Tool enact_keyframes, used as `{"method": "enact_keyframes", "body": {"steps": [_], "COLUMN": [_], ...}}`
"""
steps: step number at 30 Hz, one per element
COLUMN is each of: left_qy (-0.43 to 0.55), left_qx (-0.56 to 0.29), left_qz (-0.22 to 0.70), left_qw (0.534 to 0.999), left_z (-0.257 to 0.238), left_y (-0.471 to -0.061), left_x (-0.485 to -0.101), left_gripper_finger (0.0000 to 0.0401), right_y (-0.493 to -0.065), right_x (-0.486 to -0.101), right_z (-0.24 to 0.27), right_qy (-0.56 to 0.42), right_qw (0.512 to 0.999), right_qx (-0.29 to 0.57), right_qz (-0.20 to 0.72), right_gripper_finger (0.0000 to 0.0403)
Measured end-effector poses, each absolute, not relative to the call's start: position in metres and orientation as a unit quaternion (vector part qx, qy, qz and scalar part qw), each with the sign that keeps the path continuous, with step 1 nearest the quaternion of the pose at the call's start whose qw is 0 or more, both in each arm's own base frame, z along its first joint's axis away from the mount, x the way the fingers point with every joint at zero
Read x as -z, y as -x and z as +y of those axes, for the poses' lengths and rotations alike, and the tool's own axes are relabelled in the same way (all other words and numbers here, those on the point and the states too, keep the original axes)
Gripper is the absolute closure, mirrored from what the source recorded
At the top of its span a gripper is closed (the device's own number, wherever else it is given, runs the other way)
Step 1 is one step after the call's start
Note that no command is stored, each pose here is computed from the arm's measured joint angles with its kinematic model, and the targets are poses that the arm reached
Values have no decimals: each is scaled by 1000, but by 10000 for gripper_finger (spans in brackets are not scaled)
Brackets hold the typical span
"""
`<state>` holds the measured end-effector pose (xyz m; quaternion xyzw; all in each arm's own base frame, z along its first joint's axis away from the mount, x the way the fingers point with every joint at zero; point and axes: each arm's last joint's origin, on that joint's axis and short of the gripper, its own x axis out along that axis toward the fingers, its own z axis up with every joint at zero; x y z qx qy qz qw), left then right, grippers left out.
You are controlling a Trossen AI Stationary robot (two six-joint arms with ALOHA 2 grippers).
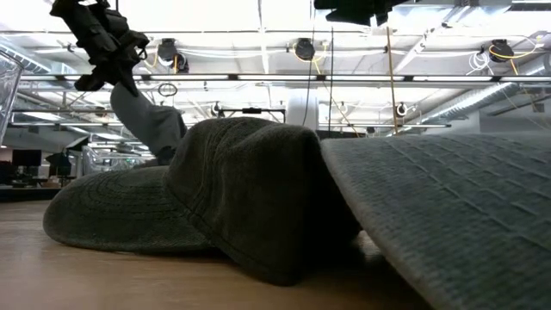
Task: Pick & Place hat
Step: Put the right gray cap into the top transparent bin
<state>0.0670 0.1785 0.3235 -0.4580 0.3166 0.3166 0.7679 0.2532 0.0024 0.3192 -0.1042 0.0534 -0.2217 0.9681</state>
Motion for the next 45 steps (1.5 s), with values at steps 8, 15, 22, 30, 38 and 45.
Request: {"method": "enact_keyframes", "body": {"steps": [8, 15, 22, 30, 38, 45], "left_qy": [471, 466, 448, 449, 468, 461], "left_qx": [-315, -315, -320, -321, -336, -362], "left_qz": [349, 335, 331, 365, 391, 422], "left_qw": [747, 756, 766, 749, 717, 691], "left_z": [181, 178, 172, 175, 203, 212], "left_y": [-70, -67, -65, -70, -85, -95], "left_x": [-316, -338, -364, -346, -299, -287], "left_gripper_finger": [392, 392, 392, 392, 392, 387], "right_y": [-253, -253, -253, -253, -253, -253], "right_x": [-319, -318, -318, -318, -318, -318], "right_z": [2, 2, 2, 2, 2, 2], "right_qy": [104, 105, 105, 105, 105, 105], "right_qw": [968, 968, 968, 968, 968, 968], "right_qx": [222, 222, 222, 222, 222, 222], "right_qz": [54, 57, 58, 58, 58, 58], "right_gripper_finger": [67, 67, 67, 67, 67, 67]}}
